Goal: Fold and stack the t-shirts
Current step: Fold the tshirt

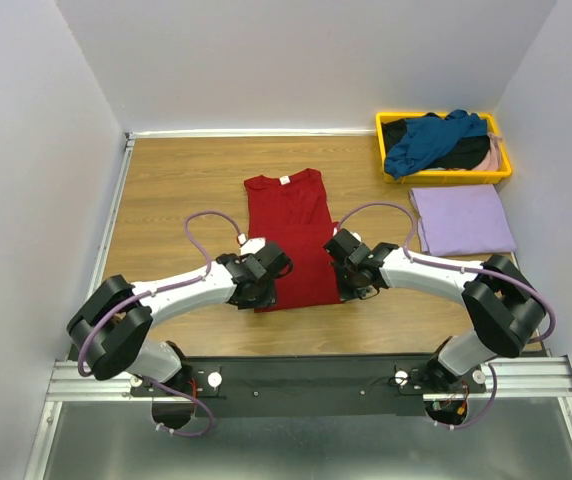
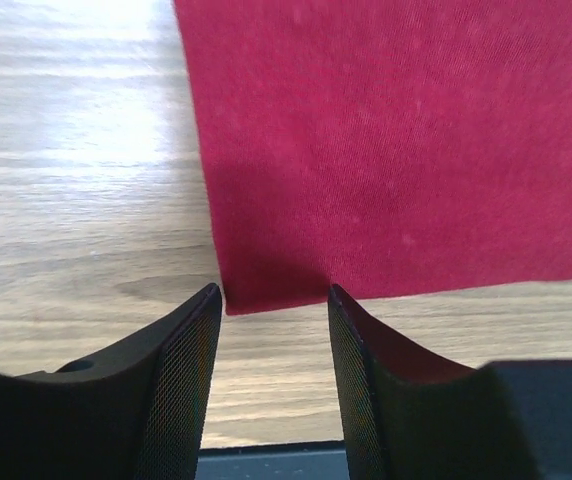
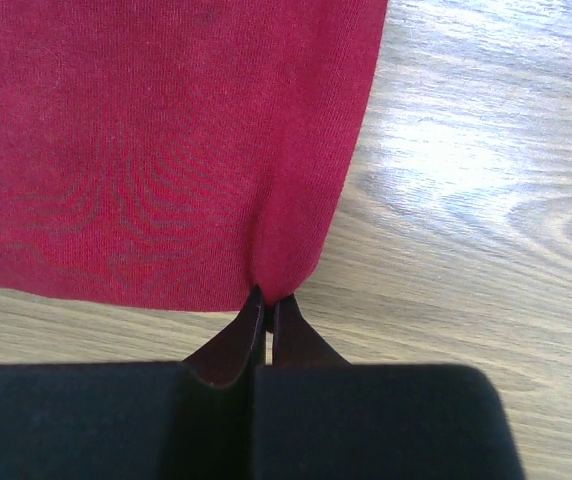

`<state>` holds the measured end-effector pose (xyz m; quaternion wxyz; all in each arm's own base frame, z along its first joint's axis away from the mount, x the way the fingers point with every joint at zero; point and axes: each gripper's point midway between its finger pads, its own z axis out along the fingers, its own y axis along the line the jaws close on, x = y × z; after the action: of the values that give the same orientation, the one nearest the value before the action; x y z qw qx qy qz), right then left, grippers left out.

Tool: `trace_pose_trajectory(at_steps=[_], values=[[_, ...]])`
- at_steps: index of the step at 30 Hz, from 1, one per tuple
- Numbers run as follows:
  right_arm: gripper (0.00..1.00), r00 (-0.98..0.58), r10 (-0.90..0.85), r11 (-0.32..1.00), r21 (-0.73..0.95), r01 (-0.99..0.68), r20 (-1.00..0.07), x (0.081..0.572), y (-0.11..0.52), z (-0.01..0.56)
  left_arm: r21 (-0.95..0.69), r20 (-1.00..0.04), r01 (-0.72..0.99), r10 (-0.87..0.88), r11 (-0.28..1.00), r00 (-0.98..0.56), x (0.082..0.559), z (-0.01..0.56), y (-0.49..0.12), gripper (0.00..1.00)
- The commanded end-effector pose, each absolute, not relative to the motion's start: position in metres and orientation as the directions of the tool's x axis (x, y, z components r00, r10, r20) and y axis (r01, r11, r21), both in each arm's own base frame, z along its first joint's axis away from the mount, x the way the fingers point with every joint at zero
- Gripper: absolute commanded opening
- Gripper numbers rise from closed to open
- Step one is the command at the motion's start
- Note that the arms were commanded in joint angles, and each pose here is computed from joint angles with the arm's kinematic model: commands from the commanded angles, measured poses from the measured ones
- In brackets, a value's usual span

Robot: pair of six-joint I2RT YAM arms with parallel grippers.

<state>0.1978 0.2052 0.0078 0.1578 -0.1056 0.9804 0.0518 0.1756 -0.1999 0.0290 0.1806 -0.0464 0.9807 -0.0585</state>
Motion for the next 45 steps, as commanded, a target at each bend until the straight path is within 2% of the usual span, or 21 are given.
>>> trace_pose_trajectory(at_steps=[1, 9, 14, 16, 22, 24, 26, 33, 40, 42, 44, 45], values=[[0.01, -0.957, -0.261, 0.965, -0.059, -0.255, -0.127, 0.153, 0.167, -0.035, -0.046, -0.383, -0.111, -0.120, 0.993, -0.916, 0.180, 0.035, -0.184, 0.54], [0.01, -0.957, -0.265, 0.964, -0.066, -0.258, -0.119, 0.152, 0.166, -0.038, -0.035, -0.346, -0.118, -0.122, 0.992, -0.930, 0.170, 0.014, -0.180, 0.50], [0.01, -0.957, -0.265, 0.964, -0.066, -0.259, -0.115, 0.151, 0.166, -0.038, 0.009, -0.303, -0.090, -0.083, 0.996, -0.949, 0.163, -0.008, -0.181, 0.44], [0.01, -0.958, -0.259, 0.966, -0.059, -0.253, -0.121, 0.151, 0.167, -0.037, 0.015, -0.282, -0.066, -0.059, 0.998, -0.958, 0.155, -0.015, -0.185, 0.37], [0.01, -0.956, -0.255, 0.967, -0.058, -0.249, -0.142, 0.155, 0.168, -0.033, 0.072, -0.217, -0.029, -0.013, 0.997, -0.976, 0.140, -0.032, -0.184, 0.26], [0.01, -0.956, -0.256, 0.966, -0.058, -0.251, -0.145, 0.155, 0.168, -0.033, 0.083, -0.211, -0.026, -0.008, 0.996, -0.977, 0.139, -0.033, -0.183, 0.10], [0.01, -0.954, -0.261, 0.965, -0.056, -0.255, -0.145, 0.156, 0.169, -0.033, 0.082, -0.212, -0.023, -0.005, 0.996, -0.977, 0.138, -0.032, -0.183, 0.00], [0.01, -0.957, -0.269, 0.961, 0.027, -0.274, -0.108, 0.132, 0.174, -0.023, 0.056, -0.201, 0.019, 0.030, 0.998, -0.979, 0.121, -0.012, -0.188, 0.00], [0.01, -0.947, -0.322, 0.944, 0.076, -0.322, -0.017, 0.062, 0.190, 0.009, -0.049, -0.056, 0.151, 0.148, 0.987, -0.987, 0.021, 0.009, -0.199, 0.00], [0.01, -0.944, -0.330, 0.941, 0.080, -0.328, 0.025, 0.045, 0.185, 0.017, -0.084, -0.038, 0.143, 0.140, 0.986, -0.989, 0.009, 0.019, -0.201, 0.00], [0.01, -0.942, -0.335, 0.940, 0.082, -0.332, 0.015, 0.043, 0.184, 0.026, -0.153, -0.027, 0.140, 0.137, 0.978, -0.990, 0.004, 0.034, -0.208, 0.00], [0.01, -0.944, -0.325, 0.943, 0.060, -0.328, -0.052, 0.056, 0.186, 0.038, -0.167, -0.055, 0.133, 0.126, 0.977, -0.991, 0.012, 0.039, -0.209, 0.00]])
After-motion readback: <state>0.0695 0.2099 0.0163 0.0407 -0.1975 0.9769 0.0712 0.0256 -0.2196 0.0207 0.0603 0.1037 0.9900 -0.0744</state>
